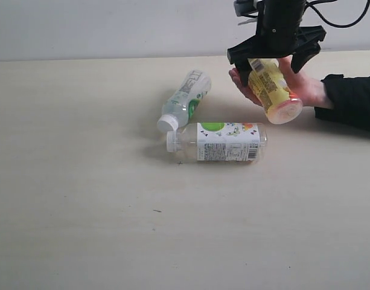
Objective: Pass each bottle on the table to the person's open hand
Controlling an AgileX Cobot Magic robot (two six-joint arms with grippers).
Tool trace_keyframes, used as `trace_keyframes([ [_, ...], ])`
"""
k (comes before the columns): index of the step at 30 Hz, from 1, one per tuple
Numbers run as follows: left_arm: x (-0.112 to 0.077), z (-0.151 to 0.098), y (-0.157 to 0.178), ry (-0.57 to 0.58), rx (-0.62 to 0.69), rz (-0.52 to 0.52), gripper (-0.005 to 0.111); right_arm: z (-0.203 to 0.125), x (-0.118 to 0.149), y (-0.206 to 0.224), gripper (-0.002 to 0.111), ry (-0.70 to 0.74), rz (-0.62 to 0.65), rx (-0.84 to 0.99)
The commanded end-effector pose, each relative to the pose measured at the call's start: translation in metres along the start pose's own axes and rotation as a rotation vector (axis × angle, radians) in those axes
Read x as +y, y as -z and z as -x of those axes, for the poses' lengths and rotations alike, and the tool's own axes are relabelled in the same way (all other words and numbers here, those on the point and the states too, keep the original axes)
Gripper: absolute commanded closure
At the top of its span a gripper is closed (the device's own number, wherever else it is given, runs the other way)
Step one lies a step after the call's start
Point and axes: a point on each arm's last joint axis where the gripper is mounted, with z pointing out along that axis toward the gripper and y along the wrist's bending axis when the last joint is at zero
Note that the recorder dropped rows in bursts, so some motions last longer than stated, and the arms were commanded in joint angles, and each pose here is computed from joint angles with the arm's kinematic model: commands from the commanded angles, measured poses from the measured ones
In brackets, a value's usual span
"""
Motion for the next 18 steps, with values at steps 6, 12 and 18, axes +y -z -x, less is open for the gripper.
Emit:
trace_keyframes([
  [6, 0.0, 0.001, 0.001, -0.006, -0.012, -0.002, 0.106, -0.008, 0.0, 0.066, 0.032, 0.027, 0.158, -0.072],
  [12, 0.0, 0.001, 0.001, -0.006, -0.012, -0.002, 0.106, -0.029, -0.006, 0.127, 0.091, -0.002, 0.229, -0.17],
  [18, 0.0, 0.001, 0.001, -0.006, -0.012, -0.002, 0.106, -0.097, -0.016, 0.168, 0.108, -0.002, 0.258, -0.297],
])
